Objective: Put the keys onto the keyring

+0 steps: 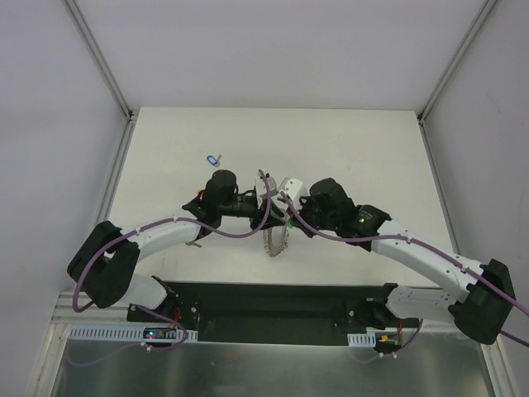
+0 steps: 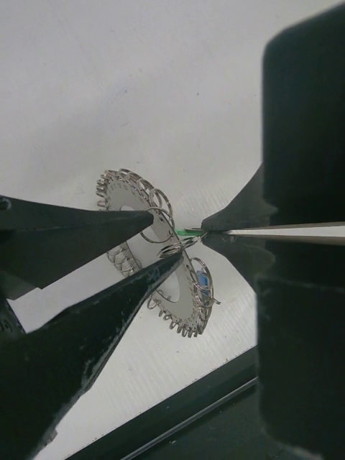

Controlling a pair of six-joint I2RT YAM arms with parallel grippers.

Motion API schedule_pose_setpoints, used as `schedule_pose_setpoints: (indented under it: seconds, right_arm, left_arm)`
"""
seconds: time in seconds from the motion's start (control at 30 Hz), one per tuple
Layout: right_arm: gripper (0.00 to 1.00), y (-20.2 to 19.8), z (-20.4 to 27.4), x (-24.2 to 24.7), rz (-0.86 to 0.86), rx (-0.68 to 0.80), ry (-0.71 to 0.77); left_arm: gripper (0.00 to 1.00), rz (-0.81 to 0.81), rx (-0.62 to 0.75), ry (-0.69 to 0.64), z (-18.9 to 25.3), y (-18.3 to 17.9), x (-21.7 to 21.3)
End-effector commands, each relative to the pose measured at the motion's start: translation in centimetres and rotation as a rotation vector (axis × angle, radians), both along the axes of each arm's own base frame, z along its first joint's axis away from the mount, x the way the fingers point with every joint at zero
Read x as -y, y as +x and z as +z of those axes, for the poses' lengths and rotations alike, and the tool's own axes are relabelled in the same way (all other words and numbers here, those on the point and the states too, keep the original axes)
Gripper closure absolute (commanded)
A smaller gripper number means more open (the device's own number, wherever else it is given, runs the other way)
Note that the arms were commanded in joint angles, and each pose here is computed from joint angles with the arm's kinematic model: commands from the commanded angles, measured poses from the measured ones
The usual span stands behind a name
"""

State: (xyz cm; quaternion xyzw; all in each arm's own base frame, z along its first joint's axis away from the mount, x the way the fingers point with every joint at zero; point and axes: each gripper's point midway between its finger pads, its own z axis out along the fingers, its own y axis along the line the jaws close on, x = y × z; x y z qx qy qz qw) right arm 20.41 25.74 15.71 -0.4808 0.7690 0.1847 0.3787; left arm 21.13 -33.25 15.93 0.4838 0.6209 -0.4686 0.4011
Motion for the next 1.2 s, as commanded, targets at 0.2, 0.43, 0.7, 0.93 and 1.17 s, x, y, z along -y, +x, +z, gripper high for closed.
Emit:
schedule_pose_setpoints:
  seconds: [0.2,0.43,0.7,0.93,1.17]
  right_arm:
    - [0.99,-0.7,3.1,-2.3,0.063,0.044,0.126]
    - [0.99,-0.7,3.0,-1.9,0.056,0.047,0.116]
    - [0.99,-1.1,1.2,-0.3,0.015,0.039,0.076]
    - [0.99,-1.5,0.5,0.2,0.000,0.028,0.075]
    - [0.99,-1.3,1.4,-1.9,0.023,0.015,0.141]
  left_arm:
    - [0.80,-0.029,0.007,-0.091,1.5,-0.9,0.8]
    - [1.00,-0.041,-0.008,-0.086,1.5,-1.4,0.5]
    - [1.00,0.103,-0.048,-0.187,4.9,0.3,-1.1]
    - [1.00,0.177,-0.058,-0.283,7.5,0.8,-2.0]
    - [1.00,0.253,-0.056,-0.388,10.1,1.5,-2.3]
